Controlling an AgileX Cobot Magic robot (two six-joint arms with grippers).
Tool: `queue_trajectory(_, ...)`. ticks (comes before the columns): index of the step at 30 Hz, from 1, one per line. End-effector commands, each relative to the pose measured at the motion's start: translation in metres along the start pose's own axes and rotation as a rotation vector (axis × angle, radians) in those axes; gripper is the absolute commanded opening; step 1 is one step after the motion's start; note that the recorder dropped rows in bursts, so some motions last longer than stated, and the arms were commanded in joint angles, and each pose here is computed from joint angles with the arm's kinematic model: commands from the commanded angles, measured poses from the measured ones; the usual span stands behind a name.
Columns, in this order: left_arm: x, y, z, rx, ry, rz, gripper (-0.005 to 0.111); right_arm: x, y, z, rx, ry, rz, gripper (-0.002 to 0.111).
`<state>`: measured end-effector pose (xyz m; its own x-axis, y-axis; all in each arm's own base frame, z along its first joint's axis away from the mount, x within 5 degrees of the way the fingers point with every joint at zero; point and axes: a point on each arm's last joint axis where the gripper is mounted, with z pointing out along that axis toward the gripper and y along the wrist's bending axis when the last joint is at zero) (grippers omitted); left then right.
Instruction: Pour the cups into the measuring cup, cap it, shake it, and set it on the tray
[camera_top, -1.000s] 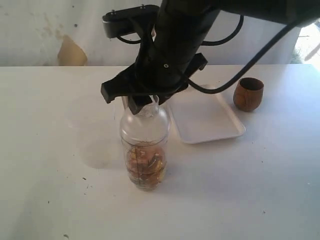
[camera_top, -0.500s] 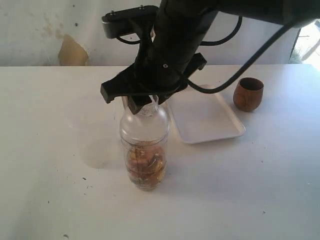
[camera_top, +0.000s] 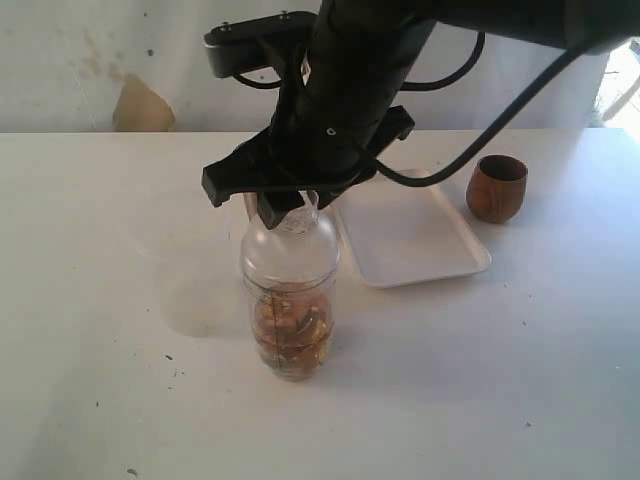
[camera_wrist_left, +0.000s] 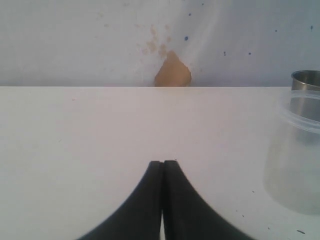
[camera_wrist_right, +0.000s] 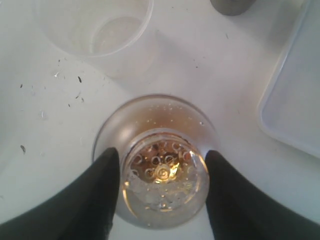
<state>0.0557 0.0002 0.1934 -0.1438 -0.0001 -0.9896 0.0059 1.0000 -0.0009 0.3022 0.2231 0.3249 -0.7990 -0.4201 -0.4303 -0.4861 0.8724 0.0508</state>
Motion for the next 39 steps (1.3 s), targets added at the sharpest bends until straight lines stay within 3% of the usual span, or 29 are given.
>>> queue_trajectory(1, 0.001, 0.000, 0.000, 0.003, 0.001, -0.009, 0.000, 0.003, -0.005, 0.006, 0.052, 0.045, -0.033, 0.023)
queue_trajectory(6, 0.001, 0.000, 0.000, 0.003, 0.001, -0.009, 0.000, 0.003, -0.005, 0.006, 0.051, 0.041, -0.037, 0.035)
queue_trajectory(9, 0.001, 0.000, 0.000, 0.003, 0.001, -0.009, 0.000, 0.003, -0.005, 0.005, 0.051, 0.040, -0.037, 0.057)
queue_trajectory(11, 0.001, 0.000, 0.000, 0.003, 0.001, -0.009, 0.000, 0.003, -0.005, 0.005, 0.051, 0.045, -0.044, 0.060)
queue_trajectory(33, 0.001, 0.000, 0.000, 0.003, 0.001, -0.009, 0.000, 0.006, -0.003, -0.023, 0.015, -0.016, -0.097, 0.059)
queue_trajectory(39, 0.001, 0.000, 0.000, 0.003, 0.001, -0.009, 0.000, 0.005, 0.001, -0.036, -0.027, -0.074, -0.114, 0.033)
